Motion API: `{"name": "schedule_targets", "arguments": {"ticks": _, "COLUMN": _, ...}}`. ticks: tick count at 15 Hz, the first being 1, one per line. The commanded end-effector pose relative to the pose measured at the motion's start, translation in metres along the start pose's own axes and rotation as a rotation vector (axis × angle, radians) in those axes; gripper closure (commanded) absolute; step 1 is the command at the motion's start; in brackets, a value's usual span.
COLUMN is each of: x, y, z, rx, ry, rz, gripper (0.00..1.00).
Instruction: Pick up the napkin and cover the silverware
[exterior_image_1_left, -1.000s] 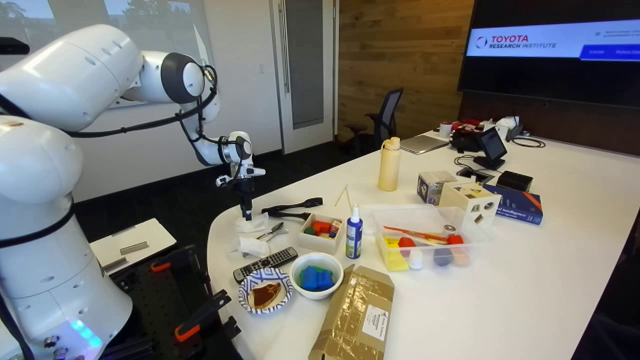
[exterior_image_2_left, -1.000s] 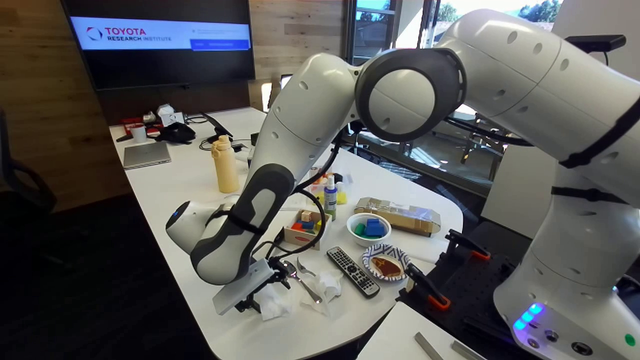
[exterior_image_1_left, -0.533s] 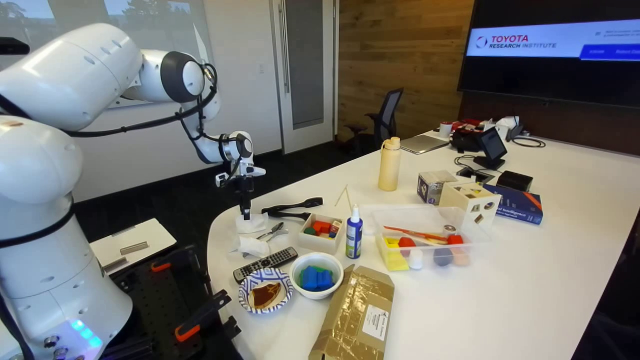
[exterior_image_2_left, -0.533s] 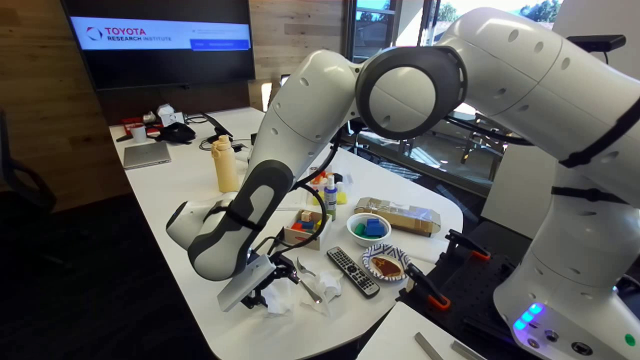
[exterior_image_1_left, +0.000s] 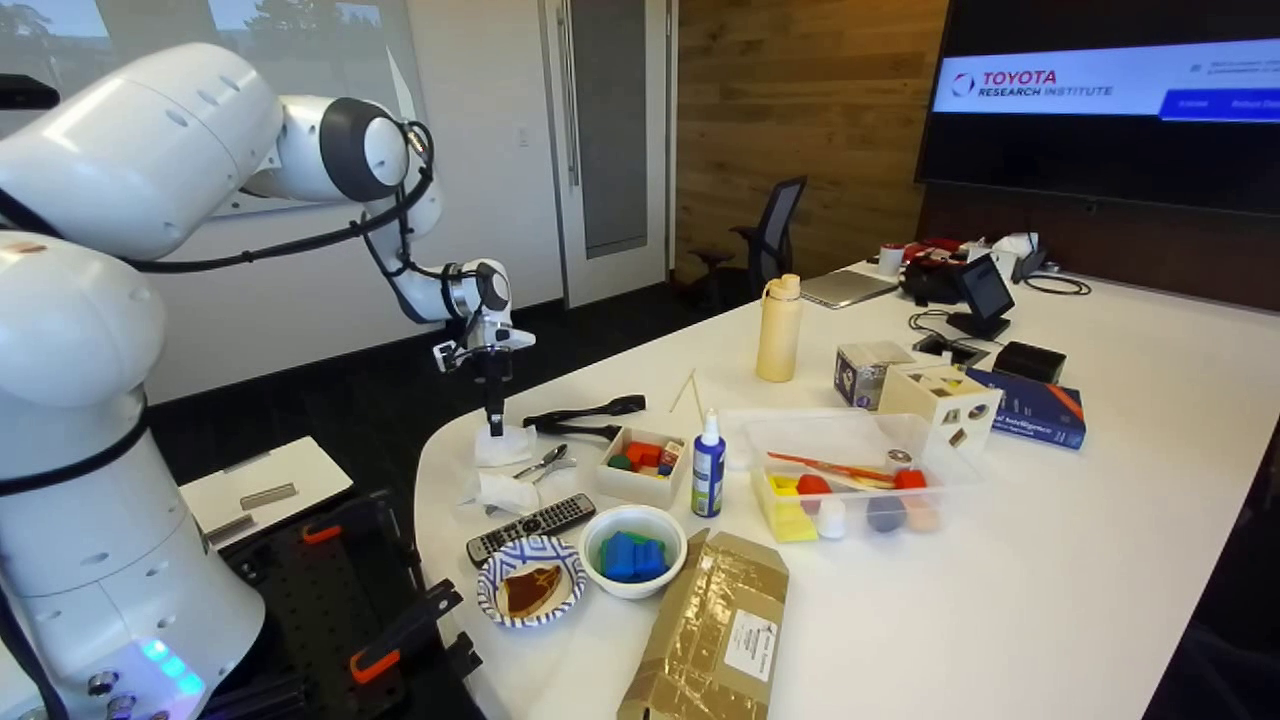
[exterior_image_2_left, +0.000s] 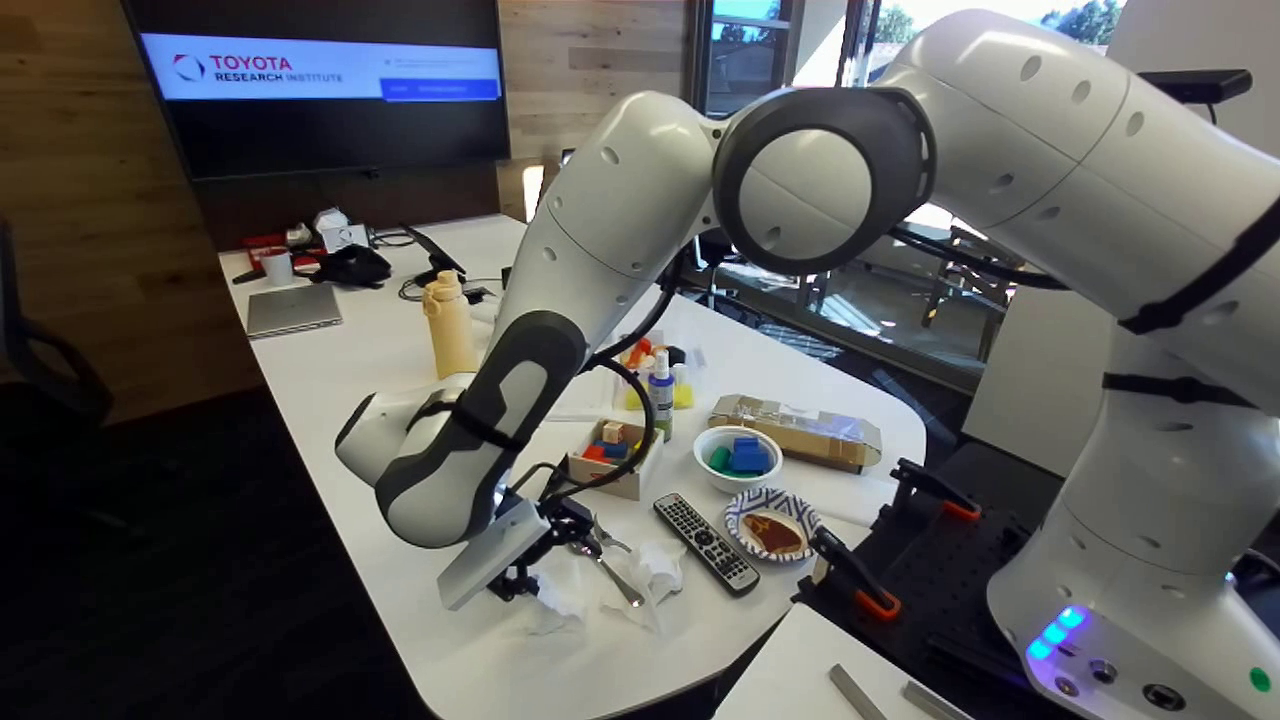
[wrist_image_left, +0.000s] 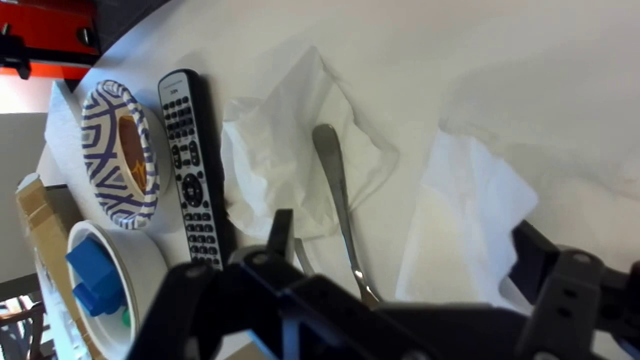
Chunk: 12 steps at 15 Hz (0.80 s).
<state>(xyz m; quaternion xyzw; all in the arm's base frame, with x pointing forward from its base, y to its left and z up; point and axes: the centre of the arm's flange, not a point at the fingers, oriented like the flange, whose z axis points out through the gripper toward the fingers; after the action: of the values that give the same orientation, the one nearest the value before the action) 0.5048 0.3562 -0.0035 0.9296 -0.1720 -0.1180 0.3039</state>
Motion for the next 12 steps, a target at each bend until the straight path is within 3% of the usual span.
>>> {"name": "schedule_targets", "arguments": {"ticks": 1, "x": -0.0002, "y": 0.0226, "z": -0.0093, "rx": -0.021, "ry": -0.010, "rz": 0.062, "gripper": 0.00}}
{"name": "schedule_targets", "arguments": {"ticks": 3, "x": 0.0015, "y": 0.0246, "z": -0.0081, "rx": -0.022, "ry": -0.014, "rz": 0.078, "gripper": 0.00}}
{"name": "schedule_targets", "arguments": {"ticks": 4, "x": 0.0015, "y": 0.0246, "z": -0.0077, "rx": -0.023, "ry": -0.015, "rz": 0.084, "gripper": 0.06}}
{"name": "schedule_targets", "arguments": {"ticks": 5, "x": 0.0014, "y": 0.0247, "z": -0.0071, "rx": -0.024, "ry": -0.016, "rz": 0.088, "gripper": 0.14}}
{"name": "schedule_targets", "arguments": {"ticks": 6, "x": 0.0011, "y": 0.0246, "z": -0.0063, "rx": -0.025, "ry": -0.019, "rz": 0.088, "gripper": 0.29}}
{"name": "schedule_targets", "arguments": {"ticks": 8, "x": 0.0002, "y": 0.0248, "z": -0.0048, "rx": -0.028, "ry": -0.021, "rz": 0.088, "gripper": 0.38}}
{"name": "schedule_targets", "arguments": {"ticks": 12, "x": -0.0007, "y": 0.0281, "z": -0.0036, "rx": -0.034, "ry": -0.020, "rz": 0.096, "gripper": 0.70}}
